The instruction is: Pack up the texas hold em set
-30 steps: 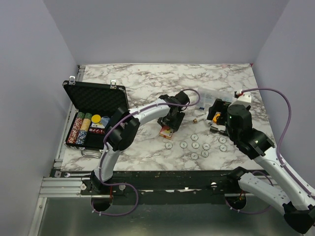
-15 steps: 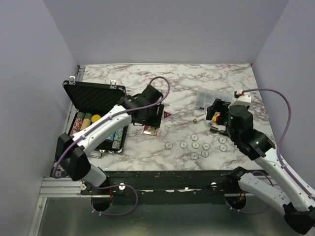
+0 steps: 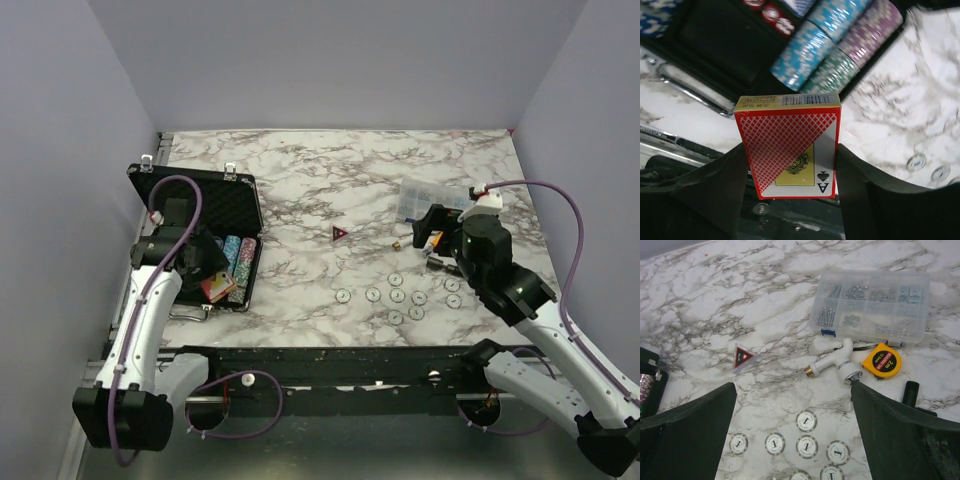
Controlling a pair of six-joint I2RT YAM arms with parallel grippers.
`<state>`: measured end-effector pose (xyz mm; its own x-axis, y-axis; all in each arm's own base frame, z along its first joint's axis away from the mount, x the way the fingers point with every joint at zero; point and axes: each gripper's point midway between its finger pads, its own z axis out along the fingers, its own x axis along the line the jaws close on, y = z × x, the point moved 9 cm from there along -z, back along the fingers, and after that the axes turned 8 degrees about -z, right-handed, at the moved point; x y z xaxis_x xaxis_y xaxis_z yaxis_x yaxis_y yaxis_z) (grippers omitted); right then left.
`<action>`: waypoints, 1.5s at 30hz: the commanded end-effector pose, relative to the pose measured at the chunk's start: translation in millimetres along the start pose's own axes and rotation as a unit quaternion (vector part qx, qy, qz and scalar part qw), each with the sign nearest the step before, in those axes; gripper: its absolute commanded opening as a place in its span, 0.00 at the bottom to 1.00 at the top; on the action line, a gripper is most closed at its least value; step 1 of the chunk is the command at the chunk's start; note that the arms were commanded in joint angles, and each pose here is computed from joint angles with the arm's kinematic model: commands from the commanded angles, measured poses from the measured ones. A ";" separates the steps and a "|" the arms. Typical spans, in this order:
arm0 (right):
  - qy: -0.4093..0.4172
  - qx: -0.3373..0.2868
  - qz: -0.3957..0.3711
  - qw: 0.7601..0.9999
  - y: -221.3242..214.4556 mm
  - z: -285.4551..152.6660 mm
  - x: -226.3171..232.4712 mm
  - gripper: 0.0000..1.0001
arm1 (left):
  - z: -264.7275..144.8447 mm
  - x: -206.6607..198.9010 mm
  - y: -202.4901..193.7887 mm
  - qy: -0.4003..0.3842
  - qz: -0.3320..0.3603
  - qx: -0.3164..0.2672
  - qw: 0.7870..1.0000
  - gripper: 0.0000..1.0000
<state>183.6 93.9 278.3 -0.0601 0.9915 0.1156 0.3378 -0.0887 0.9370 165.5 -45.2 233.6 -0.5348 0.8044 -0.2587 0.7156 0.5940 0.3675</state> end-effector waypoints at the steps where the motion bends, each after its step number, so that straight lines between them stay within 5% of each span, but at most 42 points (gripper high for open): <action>1: 0.026 0.004 0.006 1.000 -2.0 3.3 6.5 1.00 | 1.1 43.4 22.4 0.072 -0.167 -0.056 0.982 0.00; 10: 0.037 0.032 0.000 0.999 -12.5 11.5 11.6 1.00 | 38.2 68.6 59.9 0.165 -0.427 -0.066 0.887 0.00; 19: 0.020 0.040 -0.007 0.999 -15.5 17.0 10.7 1.00 | 77.5 70.8 77.0 0.206 -0.499 -0.063 0.839 0.00; 26: 0.013 0.045 -0.011 0.999 -16.2 20.6 11.2 1.00 | 90.0 69.1 85.4 0.205 -0.498 -0.059 0.841 0.00; 38: 0.012 0.051 -0.013 0.999 -19.1 22.9 11.8 1.00 | 109.4 62.7 91.1 0.233 -0.416 -0.061 0.877 0.05; 45: 0.014 0.052 -0.014 0.998 -19.4 23.3 12.1 1.00 | 116.9 61.8 76.8 0.254 -0.423 -0.044 0.869 0.07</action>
<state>196.3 109.4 254.0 -0.1029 0.9895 0.1015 0.4395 -0.0463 0.8970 241.8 50.3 144.8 -0.9974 -0.0199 -0.0699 -0.0376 0.9643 0.2622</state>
